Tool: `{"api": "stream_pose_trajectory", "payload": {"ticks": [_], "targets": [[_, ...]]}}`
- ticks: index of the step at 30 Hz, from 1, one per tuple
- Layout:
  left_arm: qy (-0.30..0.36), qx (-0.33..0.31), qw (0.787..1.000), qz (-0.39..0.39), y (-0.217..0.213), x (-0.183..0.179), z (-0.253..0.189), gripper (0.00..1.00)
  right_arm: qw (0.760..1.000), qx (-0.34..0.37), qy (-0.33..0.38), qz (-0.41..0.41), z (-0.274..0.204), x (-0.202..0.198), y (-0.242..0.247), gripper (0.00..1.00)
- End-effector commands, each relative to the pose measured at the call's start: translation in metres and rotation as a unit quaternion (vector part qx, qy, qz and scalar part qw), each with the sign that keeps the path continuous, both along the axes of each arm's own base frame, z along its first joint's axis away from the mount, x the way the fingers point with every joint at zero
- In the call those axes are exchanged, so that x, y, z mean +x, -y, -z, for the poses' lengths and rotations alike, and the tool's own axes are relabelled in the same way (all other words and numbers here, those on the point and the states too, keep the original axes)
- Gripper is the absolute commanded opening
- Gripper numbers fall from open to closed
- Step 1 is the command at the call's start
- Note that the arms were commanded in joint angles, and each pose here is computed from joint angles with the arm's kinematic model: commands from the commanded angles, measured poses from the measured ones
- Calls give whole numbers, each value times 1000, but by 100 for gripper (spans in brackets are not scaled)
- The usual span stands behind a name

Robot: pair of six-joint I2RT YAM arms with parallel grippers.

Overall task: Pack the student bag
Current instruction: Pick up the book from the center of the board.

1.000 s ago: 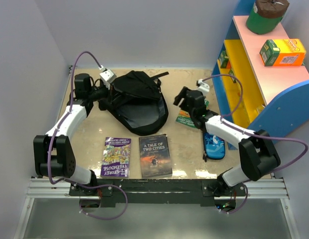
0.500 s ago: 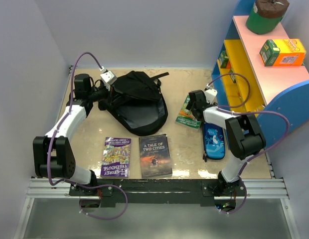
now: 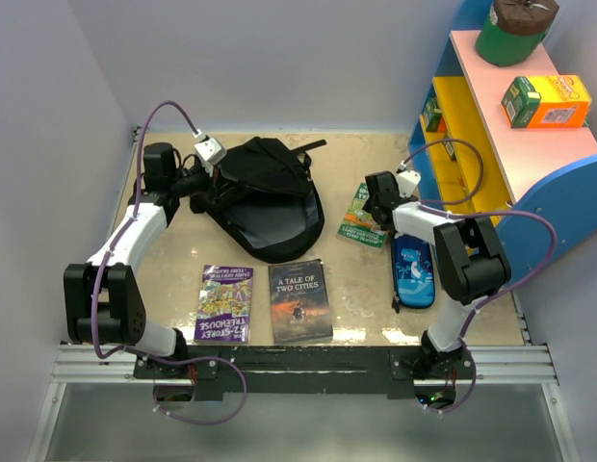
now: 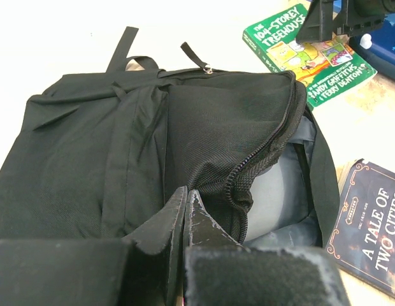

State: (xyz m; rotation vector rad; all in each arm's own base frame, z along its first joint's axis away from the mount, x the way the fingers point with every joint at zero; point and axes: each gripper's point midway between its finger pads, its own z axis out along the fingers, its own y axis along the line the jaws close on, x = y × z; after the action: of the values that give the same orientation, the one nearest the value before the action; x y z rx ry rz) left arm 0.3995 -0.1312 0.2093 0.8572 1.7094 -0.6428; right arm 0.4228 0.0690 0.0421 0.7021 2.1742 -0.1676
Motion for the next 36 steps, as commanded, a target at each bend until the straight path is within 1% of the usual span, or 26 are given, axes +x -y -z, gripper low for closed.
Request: {"api": "stream_pose_trajectory", "payload": {"ticks": [1, 2, 5, 7, 8, 9, 11, 12, 15, 18, 19, 21, 22, 24, 27, 28, 29, 30, 32, 36], "targets": [[49, -2, 998, 31, 5, -3, -29, 0, 999, 44, -5, -1, 11, -1, -14, 64], [52, -1, 998, 31, 5, -3, -29, 0, 999, 45, -1, 0, 9, -1, -14, 56], [48, 1, 998, 34, 5, -4, -28, 0, 998, 66, 1, -17, 12, -2, -23, 42], [43, 2, 998, 37, 6, -5, -26, 0, 995, 91, -5, -37, 18, 0, -35, 40], [45, 4, 998, 38, 6, -5, -25, 0, 995, 90, -17, -44, 27, -2, -43, 40], [44, 5, 998, 39, 6, -5, -24, 0, 994, 90, -25, -49, 29, -2, -48, 44], [46, 12, 998, 42, 5, -8, -23, 0, 995, 74, -27, -59, 29, -4, -62, 54], [48, 16, 998, 41, 4, -8, -23, 0, 995, 71, -31, -62, 30, -4, -68, 63], [54, 23, 997, 39, 3, -7, -24, 0, 995, 66, -37, -70, 36, -6, -82, 68], [53, 25, 997, 42, 3, -9, -23, 0, 994, 61, -53, -75, 49, -7, -92, 71], [52, 26, 997, 42, 3, -9, -23, 0, 994, 60, -54, -79, 51, -7, -95, 70], [54, 30, 997, 43, 2, -9, -22, 0, 993, 64, -47, -85, 54, -6, -99, 65], [52, 31, 997, 42, 2, -10, -21, 0, 993, 69, -42, -87, 54, -5, -101, 60], [52, 35, 997, 43, 1, -10, -17, 0, 990, 91, -32, -99, 54, -6, -109, 55], [51, 35, 997, 42, 1, -8, -15, 0, 985, 121, -8, -122, 38, -4, -129, 42], [49, 33, 997, 41, 1, -8, -15, 0, 982, 132, 9, -132, 24, -2, -139, 26], [47, 31, 997, 43, 2, -9, -14, 0, 979, 142, 26, -140, 13, 1, -146, 15], [47, 28, 997, 46, 3, -9, -14, 0, 977, 149, 40, -146, 2, 2, -152, 0], [47, 25, 998, 46, 4, -9, -16, 0, 971, 164, 72, -160, -23, 7, -160, 0], [49, 30, 997, 47, 3, -11, -16, 0, 966, 172, 87, -172, -37, 6, -166, 0]]}}
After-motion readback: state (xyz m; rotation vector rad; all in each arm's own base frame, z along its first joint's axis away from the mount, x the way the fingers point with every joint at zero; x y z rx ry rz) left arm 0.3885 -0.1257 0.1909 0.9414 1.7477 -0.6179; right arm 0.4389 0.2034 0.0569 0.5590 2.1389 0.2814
